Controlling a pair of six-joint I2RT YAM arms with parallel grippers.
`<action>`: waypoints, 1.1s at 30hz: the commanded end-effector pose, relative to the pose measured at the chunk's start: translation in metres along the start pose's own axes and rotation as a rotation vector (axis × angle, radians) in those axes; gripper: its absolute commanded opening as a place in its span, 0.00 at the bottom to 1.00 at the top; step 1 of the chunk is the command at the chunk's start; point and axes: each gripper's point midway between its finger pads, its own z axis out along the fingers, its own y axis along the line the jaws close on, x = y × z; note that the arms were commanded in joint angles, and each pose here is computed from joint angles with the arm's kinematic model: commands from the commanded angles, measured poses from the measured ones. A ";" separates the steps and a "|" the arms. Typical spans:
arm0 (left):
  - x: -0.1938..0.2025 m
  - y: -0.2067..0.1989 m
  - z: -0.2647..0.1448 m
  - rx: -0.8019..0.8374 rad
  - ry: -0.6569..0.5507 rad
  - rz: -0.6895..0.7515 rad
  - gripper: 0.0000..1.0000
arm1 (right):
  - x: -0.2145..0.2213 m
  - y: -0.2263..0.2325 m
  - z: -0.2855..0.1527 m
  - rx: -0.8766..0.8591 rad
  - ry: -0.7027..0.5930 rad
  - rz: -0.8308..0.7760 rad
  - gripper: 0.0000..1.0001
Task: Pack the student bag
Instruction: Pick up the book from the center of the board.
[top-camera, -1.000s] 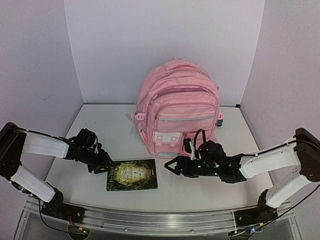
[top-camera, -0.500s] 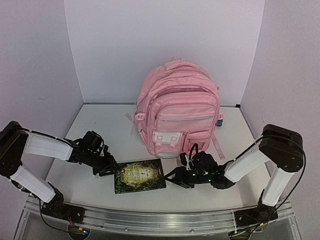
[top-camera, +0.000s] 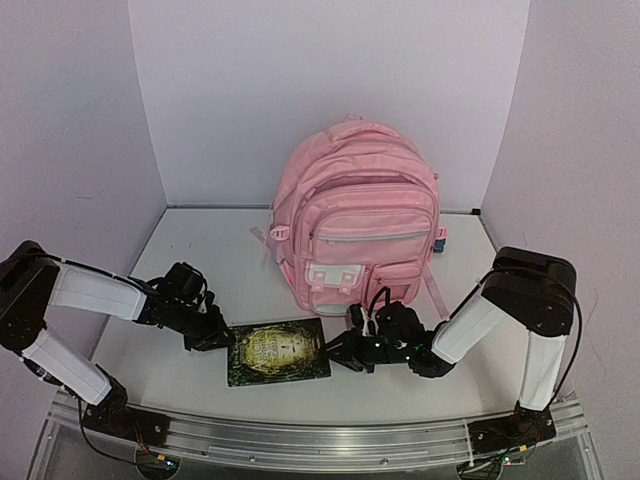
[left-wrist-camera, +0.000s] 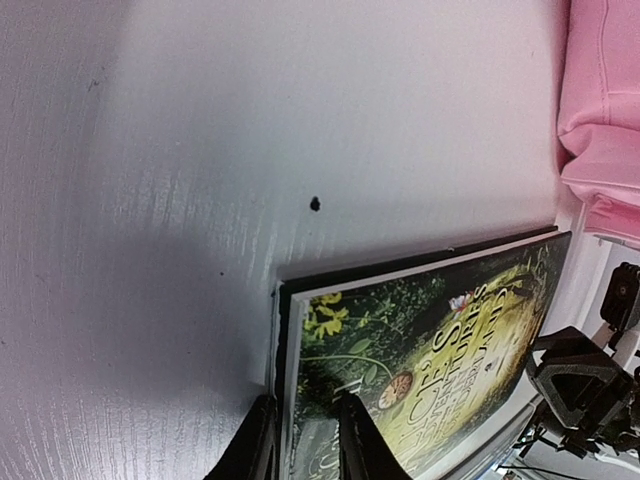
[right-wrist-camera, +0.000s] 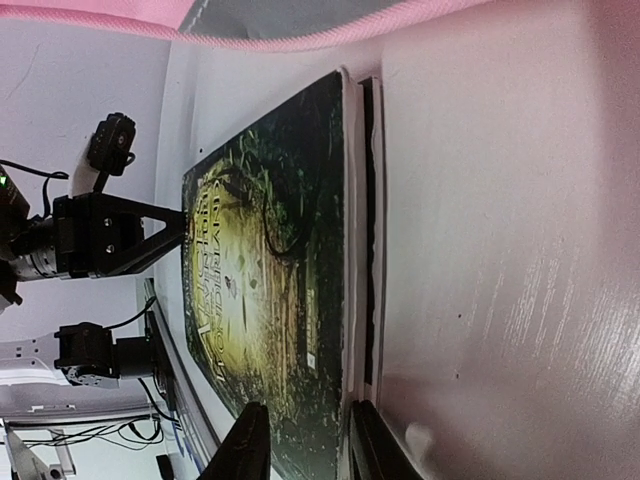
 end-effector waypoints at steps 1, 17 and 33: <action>0.023 0.008 0.005 -0.005 0.093 -0.022 0.20 | -0.001 0.069 -0.002 -0.269 0.015 0.000 0.24; 0.035 -0.027 0.004 0.080 0.143 0.054 0.19 | -0.003 0.136 -0.029 -0.427 -0.025 -0.014 0.10; 0.028 -0.046 -0.012 -0.008 0.061 0.256 0.58 | -0.018 0.127 -0.044 -0.336 -0.125 0.026 0.00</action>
